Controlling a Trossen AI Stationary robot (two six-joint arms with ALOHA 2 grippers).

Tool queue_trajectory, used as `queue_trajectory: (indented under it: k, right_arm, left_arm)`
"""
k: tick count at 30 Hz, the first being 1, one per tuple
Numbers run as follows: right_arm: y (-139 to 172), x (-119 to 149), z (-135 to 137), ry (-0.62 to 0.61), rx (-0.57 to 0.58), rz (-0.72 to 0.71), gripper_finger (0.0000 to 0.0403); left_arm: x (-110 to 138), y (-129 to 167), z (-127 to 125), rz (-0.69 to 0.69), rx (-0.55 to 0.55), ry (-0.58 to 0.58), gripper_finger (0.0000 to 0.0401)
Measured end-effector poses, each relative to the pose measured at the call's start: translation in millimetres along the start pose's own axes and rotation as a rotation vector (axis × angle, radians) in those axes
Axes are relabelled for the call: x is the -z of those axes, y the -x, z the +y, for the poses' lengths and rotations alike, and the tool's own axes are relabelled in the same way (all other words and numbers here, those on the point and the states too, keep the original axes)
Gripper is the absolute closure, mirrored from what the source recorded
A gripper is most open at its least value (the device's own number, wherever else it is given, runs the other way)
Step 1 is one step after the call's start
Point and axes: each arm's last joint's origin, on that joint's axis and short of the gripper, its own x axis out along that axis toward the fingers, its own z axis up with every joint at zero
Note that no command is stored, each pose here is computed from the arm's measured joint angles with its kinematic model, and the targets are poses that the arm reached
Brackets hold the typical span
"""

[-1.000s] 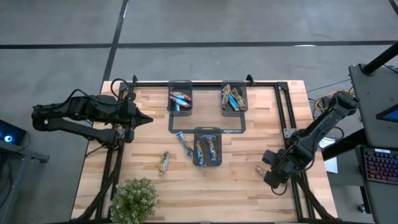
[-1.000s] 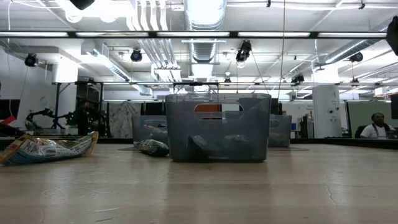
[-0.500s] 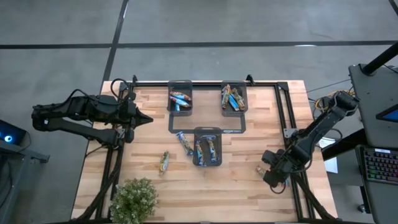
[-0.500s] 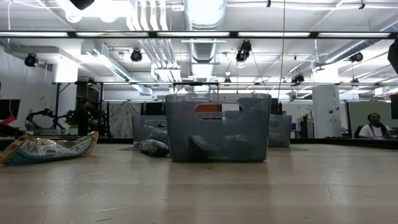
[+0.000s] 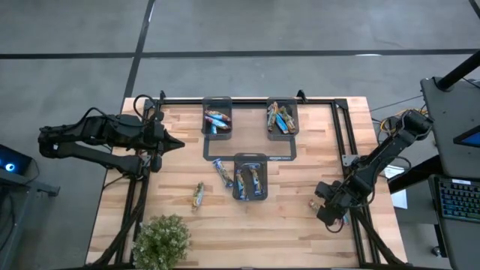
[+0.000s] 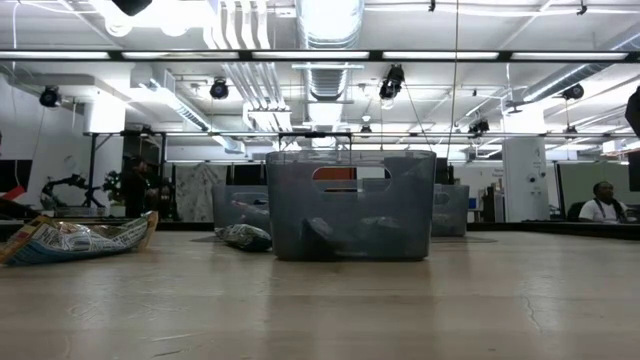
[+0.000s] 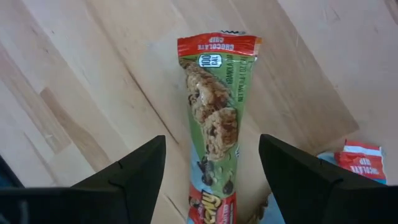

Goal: Pick and place Granola Bars by type
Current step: Put the red granola bar into the left black bin

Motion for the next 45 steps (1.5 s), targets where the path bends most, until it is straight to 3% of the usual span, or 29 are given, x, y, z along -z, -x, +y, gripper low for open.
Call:
queue_trajectory:
  k: [33,45]
  right_arm:
    - [-13.3,0.4,-7.3,0.050,-0.035,-0.010,0.0161]
    - [-22.1,-0.6,4.6,0.070,-0.022,-0.013,0.0161]
  left_arm:
    - [-0.1,-0.3,0.5,-0.001,-0.019,0.000,0.0401]
    - [-0.1,-0.4,0.5,0.000,-0.019,0.000,0.0401]
